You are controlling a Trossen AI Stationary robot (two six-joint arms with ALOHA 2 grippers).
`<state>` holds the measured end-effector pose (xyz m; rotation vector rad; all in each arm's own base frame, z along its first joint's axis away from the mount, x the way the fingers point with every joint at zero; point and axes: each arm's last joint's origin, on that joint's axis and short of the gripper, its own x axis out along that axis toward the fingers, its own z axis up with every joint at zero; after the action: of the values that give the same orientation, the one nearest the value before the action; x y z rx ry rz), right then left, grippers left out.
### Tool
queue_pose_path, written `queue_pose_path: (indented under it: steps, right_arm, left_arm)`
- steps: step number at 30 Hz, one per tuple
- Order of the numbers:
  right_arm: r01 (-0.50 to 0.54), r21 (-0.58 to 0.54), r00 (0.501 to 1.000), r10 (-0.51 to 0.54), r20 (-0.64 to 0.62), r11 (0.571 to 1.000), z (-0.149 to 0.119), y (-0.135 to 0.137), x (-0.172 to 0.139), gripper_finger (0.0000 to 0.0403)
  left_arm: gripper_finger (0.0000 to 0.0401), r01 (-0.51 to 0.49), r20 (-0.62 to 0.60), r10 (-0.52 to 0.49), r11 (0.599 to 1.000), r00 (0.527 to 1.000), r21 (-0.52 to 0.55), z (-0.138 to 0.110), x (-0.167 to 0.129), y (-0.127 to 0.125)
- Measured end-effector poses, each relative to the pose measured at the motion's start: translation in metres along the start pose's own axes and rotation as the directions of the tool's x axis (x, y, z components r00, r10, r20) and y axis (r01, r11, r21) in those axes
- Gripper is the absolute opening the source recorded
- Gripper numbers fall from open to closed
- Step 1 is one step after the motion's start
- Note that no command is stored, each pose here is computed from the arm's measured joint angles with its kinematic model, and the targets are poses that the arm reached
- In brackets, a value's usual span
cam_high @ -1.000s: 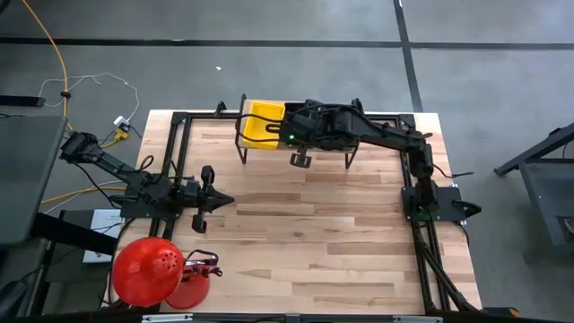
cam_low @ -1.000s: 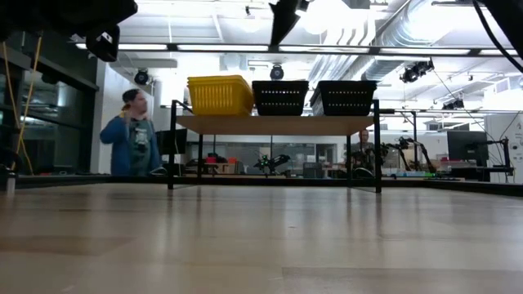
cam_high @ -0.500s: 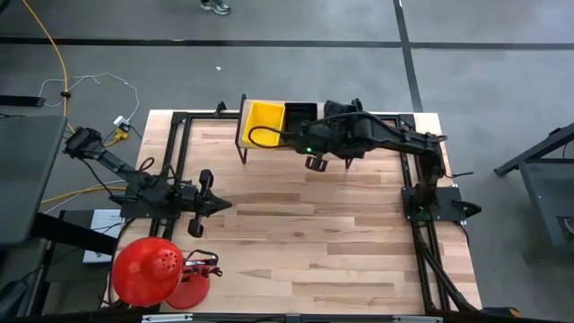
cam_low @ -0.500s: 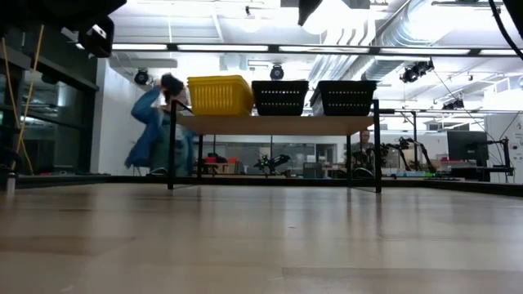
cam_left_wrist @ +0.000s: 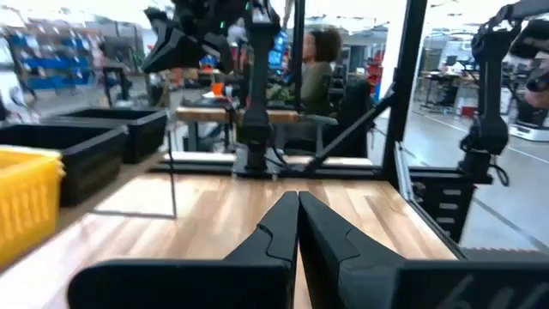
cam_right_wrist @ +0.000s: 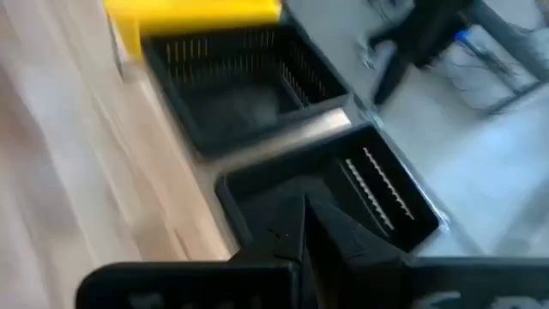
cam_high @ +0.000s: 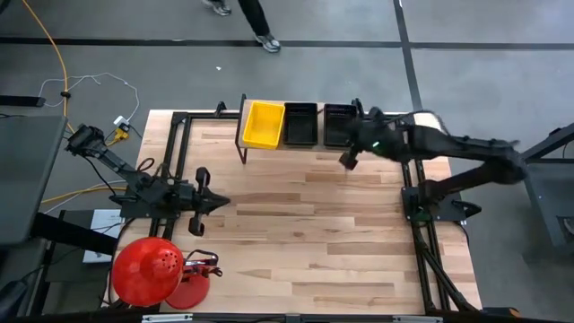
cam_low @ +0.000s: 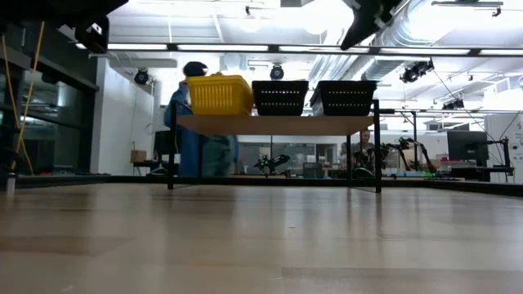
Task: Stack baskets on shelf by color
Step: Adjust the stack of bins on the shelf
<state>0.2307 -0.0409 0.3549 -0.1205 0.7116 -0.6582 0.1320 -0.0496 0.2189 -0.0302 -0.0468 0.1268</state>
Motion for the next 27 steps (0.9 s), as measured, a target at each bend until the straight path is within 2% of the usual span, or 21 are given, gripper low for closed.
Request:
queue_pose_path:
  steps: [4,9,17,20,27]
  right_arm:
    - [-0.052,0.143,0.986,0.028,0.164,0.988,-0.004,-0.023,0.004,0.0]
    - [-0.119,0.15,0.973,0.085,0.213,0.982,0.025,-0.029,0.034,0.0]
    - [-0.213,0.118,0.976,0.206,0.063,0.97,0.097,-0.016,0.117,0.0]
    - [-0.223,0.107,0.975,0.221,0.028,0.969,0.122,-0.016,0.141,0.0]
    - [-0.219,0.091,0.969,0.228,-0.098,0.971,0.146,-0.019,0.182,0.0]
  left_arm:
    - [0.0,-0.015,0.012,0.015,1.0,1.0,0.013,0.001,0.0,0.0]
    - [0.0,-0.015,0.01,0.015,1.0,1.0,0.017,0.001,0.0,0.0]
    - [0.0,-0.015,0.01,0.015,1.0,1.0,0.017,0.001,0.0,0.0]
    - [0.0,-0.015,0.009,0.015,1.0,1.0,0.017,0.001,0.0,0.0]
    - [0.0,-0.013,0.005,0.013,1.0,1.0,0.019,0.001,0.0,0.0]
